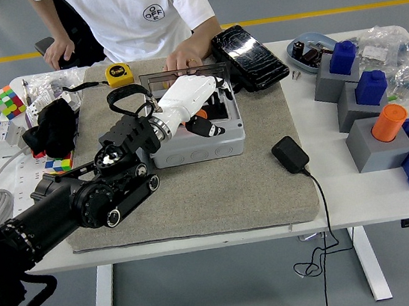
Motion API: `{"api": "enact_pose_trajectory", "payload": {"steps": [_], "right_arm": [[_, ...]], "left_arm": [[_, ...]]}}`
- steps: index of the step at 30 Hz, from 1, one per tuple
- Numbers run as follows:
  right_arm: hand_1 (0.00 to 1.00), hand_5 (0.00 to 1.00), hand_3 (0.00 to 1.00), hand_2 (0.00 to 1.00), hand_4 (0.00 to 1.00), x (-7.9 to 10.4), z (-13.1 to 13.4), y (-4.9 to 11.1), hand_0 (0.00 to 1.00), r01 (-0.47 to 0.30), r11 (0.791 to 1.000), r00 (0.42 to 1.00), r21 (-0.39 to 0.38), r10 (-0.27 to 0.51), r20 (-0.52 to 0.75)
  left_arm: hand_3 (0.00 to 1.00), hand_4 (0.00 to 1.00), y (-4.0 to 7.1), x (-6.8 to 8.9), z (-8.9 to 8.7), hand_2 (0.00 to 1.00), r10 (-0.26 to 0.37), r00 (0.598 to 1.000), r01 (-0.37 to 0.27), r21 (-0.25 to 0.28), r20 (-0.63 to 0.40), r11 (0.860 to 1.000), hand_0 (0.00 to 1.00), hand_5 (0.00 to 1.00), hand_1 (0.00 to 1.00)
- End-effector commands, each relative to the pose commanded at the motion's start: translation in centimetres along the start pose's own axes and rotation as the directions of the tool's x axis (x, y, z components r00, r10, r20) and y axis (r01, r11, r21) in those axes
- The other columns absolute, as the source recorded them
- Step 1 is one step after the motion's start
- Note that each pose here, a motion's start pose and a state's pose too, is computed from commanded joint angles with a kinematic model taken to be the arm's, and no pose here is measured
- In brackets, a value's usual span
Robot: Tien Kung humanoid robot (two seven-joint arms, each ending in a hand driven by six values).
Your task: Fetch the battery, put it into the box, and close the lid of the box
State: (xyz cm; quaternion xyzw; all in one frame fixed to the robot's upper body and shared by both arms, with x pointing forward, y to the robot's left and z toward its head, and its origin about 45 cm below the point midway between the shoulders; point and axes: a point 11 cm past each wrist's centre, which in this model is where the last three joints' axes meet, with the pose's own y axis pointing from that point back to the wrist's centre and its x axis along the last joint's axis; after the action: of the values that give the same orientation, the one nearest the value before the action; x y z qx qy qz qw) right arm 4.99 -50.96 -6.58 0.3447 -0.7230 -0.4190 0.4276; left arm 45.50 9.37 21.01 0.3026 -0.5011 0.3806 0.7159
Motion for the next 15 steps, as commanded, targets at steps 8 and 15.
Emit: {"api": "enact_pose_trajectory", "payload": {"steps": [8, 15], "right_arm": [[0.599, 0.473, 0.541, 0.584, 0.91, 0.0, 0.2, 0.0, 0.546, -0.001, 1.0, 1.0, -0.004, 0.001, 0.002], [0.598, 0.473, 0.541, 0.584, 0.909, 0.0, 0.1, 0.0, 0.546, 0.0, 1.0, 1.0, -0.001, 0.0, 0.006]], "left_arm": [[0.755, 0.998, 0.1, 0.0, 0.6, 0.717, 0.005, 1.0, -0.005, -0.012, -0.03, 1.0, 0.637, 0.1, 0.724], [0.75, 0.998, 0.5, 0.2, 2.4, 0.701, 0.028, 0.994, -0.034, -0.053, -0.11, 0.998, 0.587, 0.133, 0.705]]}}
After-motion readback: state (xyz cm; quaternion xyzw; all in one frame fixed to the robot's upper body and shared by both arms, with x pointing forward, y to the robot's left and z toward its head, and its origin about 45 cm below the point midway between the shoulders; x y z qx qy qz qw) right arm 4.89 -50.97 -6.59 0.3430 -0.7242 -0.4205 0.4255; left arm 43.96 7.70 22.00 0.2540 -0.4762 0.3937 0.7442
